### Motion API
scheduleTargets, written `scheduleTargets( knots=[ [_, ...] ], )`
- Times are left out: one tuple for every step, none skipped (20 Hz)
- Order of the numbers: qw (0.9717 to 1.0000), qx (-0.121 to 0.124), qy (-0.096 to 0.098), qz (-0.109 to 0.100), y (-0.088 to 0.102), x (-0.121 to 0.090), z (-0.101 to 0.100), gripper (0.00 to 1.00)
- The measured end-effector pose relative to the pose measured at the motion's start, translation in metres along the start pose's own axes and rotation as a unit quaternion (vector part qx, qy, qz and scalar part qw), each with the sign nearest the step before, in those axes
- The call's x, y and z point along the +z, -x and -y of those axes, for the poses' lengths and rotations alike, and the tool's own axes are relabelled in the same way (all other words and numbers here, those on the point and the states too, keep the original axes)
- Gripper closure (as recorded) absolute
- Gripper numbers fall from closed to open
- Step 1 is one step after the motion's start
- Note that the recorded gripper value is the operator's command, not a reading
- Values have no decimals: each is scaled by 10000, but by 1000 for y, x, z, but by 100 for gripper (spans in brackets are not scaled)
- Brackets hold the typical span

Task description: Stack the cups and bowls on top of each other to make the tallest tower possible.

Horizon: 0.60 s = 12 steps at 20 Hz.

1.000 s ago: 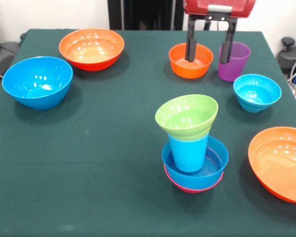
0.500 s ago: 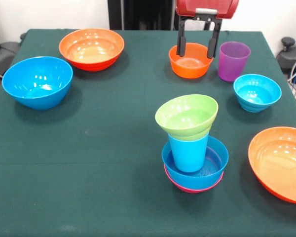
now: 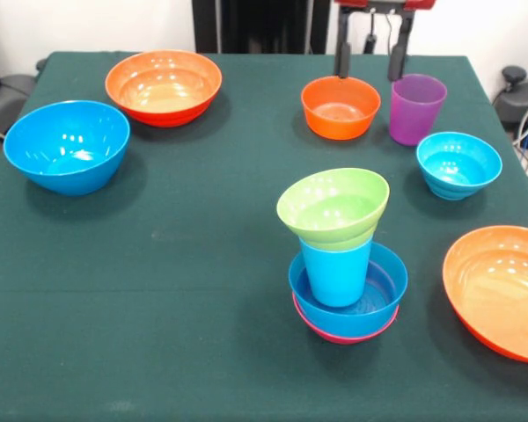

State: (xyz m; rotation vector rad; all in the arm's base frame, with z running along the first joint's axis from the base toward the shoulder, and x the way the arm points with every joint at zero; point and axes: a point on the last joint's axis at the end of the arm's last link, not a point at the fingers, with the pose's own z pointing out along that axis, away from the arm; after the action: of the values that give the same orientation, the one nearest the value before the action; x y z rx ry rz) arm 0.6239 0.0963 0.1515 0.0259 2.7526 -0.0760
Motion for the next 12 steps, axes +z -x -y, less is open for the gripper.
scheduleTargets(
  knots=[
    [10000, -11, 4, 33, 2, -4, -3, 0],
    [9999, -47, 22, 135, 8, -14, -11, 0],
    [9998, -58, 28, 172, 10, -18, -14, 0],
    [9998, -65, 31, 194, 11, -20, -16, 0],
    [9997, -72, 34, 217, 12, -22, -17, 0],
    [9996, -82, 38, 252, 14, -26, -20, 0],
    [9995, -90, 47, 307, 17, -32, -24, 0],
    [9994, -89, 55, 343, 19, -36, -27, 0],
    [9993, -85, 61, 368, 21, -39, -29, 0],
    [9992, -77, 70, 395, 23, -42, -32, 0],
    [9991, -75, 72, 408, 23, -44, -34, 0],
    [9991, -81, 73, 420, 23, -46, -36, 0]
  ],
)
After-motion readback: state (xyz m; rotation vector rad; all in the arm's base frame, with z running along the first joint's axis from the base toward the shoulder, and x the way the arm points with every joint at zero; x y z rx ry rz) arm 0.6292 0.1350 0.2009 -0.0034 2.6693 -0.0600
